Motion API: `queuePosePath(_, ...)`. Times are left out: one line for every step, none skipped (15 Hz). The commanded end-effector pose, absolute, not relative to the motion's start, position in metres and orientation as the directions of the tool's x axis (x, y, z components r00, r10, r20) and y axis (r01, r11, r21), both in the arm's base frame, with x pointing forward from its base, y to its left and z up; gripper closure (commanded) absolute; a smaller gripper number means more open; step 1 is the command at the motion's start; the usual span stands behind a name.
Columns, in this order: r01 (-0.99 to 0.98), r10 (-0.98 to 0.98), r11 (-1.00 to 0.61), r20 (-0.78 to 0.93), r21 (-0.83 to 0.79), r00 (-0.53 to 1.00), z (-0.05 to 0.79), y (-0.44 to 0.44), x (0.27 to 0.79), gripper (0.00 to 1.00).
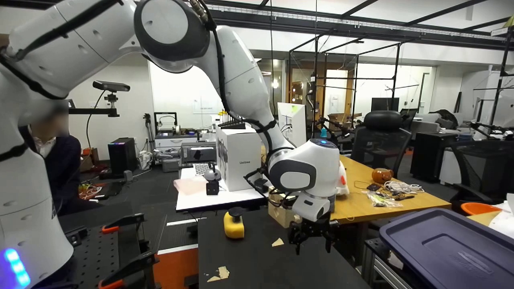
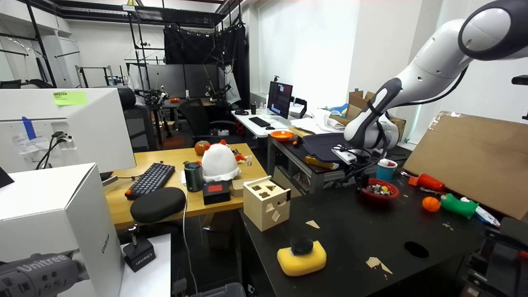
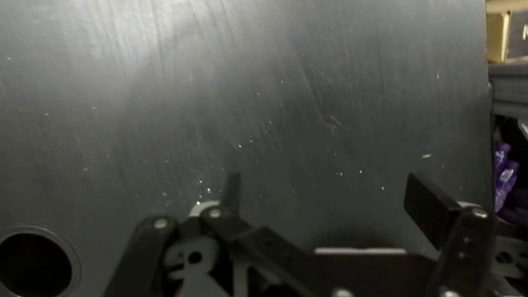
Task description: Pick up the sweets from the table and put them in the bowl
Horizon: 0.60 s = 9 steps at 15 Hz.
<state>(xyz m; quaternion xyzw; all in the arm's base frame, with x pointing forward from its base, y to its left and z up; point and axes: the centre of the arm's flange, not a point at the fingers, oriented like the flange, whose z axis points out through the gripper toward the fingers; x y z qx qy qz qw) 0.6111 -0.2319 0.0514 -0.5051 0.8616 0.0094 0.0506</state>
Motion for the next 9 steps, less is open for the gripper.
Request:
queuePosePath(-0.941, -0.922, 0.337, -0.199, 0.011, -0.332, 0.069, -0.222, 0.58, 0.0)
queuePosePath(-0.957, -0.932, 0.289, -0.222, 0.019, -0.286, 0.068, -0.22, 0.575, 0.0)
queuePosePath(-0.971, -0.941, 0.237, -0.243, 0.028, -0.236, 0.069, -0.218, 0.567, 0.0)
queuePosePath(-0.982, -0.946, 0.185, -0.263, 0.041, -0.19, 0.068, -0.216, 0.56, 0.0)
queuePosePath(-0.99, -0.949, 0.13, -0.281, 0.05, -0.139, 0.069, -0.213, 0.55, 0.0)
queuePosePath(-0.995, -0.95, 0.074, -0.299, 0.062, -0.089, 0.07, -0.211, 0.541, 0.0)
queuePosePath(-0.997, -0.948, 0.014, -0.317, 0.069, -0.036, 0.072, -0.209, 0.531, 0.0)
queuePosePath(-0.996, -0.943, -0.043, -0.333, 0.076, 0.015, 0.075, -0.206, 0.523, 0.0)
queuePosePath(-0.991, -0.935, -0.104, -0.348, 0.08, 0.07, 0.079, -0.203, 0.516, 0.0)
